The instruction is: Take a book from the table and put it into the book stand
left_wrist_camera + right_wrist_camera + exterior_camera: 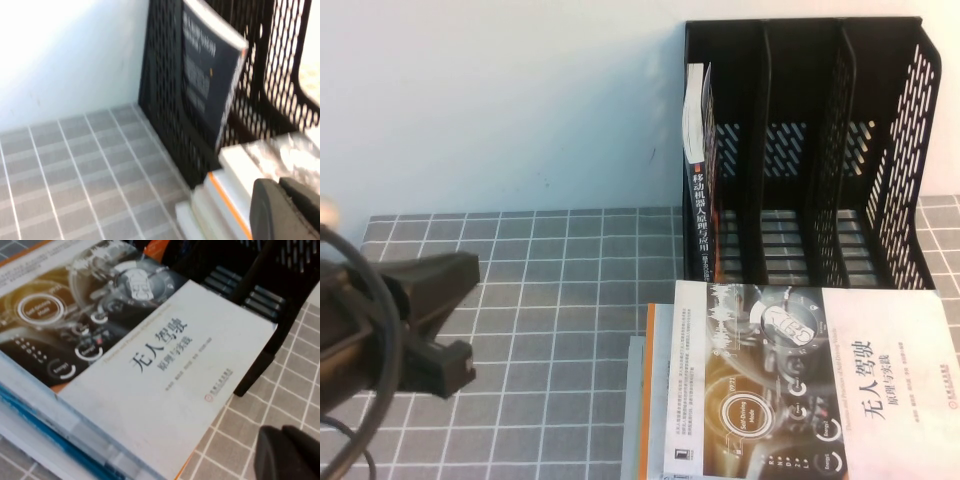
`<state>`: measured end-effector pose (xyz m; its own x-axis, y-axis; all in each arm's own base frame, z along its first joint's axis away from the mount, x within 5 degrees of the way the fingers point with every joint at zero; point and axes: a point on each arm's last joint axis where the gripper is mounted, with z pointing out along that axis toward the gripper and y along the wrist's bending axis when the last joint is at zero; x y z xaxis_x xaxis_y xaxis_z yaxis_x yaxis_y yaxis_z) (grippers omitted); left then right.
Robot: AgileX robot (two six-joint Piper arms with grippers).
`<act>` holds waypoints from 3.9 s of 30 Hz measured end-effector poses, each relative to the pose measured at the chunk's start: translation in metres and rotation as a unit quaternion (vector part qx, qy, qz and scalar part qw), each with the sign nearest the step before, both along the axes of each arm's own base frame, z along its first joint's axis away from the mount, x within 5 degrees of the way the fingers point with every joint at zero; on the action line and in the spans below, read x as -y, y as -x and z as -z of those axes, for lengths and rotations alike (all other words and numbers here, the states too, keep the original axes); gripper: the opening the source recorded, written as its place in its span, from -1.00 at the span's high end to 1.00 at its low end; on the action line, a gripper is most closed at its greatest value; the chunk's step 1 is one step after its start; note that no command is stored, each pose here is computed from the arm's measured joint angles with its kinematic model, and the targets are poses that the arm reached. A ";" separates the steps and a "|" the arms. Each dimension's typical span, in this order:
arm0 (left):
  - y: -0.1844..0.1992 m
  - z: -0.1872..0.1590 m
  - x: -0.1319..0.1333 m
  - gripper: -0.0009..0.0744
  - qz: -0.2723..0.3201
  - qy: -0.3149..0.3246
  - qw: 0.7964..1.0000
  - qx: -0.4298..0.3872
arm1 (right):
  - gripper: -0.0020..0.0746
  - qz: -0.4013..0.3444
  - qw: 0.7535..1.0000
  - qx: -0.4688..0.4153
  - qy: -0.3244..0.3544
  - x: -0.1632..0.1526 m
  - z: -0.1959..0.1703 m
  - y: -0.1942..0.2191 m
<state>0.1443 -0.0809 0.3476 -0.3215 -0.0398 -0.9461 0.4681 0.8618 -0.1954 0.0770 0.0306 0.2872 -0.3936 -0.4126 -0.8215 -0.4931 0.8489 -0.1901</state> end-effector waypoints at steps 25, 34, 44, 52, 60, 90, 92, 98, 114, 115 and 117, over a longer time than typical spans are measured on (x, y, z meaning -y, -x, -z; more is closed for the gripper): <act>0.007 0.006 -0.005 0.98 -0.008 0.009 1.000 0.011 | 0.95 -0.005 0.998 -0.068 0.016 0.001 0.051 0.005; 0.052 0.078 -0.051 0.98 -0.109 -0.005 0.990 0.084 | 0.95 -0.006 0.998 -0.068 0.012 0.000 0.051 0.005; 0.085 0.150 -0.073 0.98 -0.201 -0.003 0.972 0.117 | 0.95 -0.006 0.998 -0.068 0.008 0.000 0.051 0.005; 0.091 0.169 -0.073 0.98 -0.220 -0.025 0.975 0.022 | 0.95 -0.007 0.998 -0.068 0.000 -0.001 0.050 0.005; 0.091 0.171 -0.075 0.98 -0.218 -0.064 0.974 0.020 | 0.95 -0.008 0.998 -0.068 -0.001 -0.001 0.050 0.005; 0.092 0.171 -0.074 0.98 -0.209 -0.029 0.978 0.006 | 0.95 -0.009 0.998 -0.068 -0.003 -0.002 0.050 0.005; 0.092 0.171 -0.074 0.98 -0.209 -0.029 0.978 0.006 | 0.95 -0.009 0.998 -0.068 -0.003 -0.002 0.050 0.005; 0.092 0.171 -0.074 0.98 -0.209 -0.030 0.977 0.007 | 0.95 0.000 0.999 -0.053 -0.007 -0.001 0.055 0.006; 0.092 0.171 -0.074 0.98 -0.209 -0.030 0.977 0.006 | 0.95 0.213 0.961 0.167 -0.050 0.032 0.108 0.022; 0.092 0.171 -0.074 0.98 -0.209 -0.030 0.977 0.006 | 0.95 0.224 0.961 0.154 -0.049 0.034 0.110 0.023; 0.092 0.171 -0.074 0.98 -0.209 -0.030 0.977 0.005 | 0.95 0.242 0.961 0.126 -0.043 0.036 0.116 0.025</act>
<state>0.0525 -0.0069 0.1763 -0.2791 -0.1104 -0.9539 0.0743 0.9879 -0.1360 0.0524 -0.0049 0.1714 -0.3066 -0.1582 -0.9386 0.0166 0.9851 -0.1714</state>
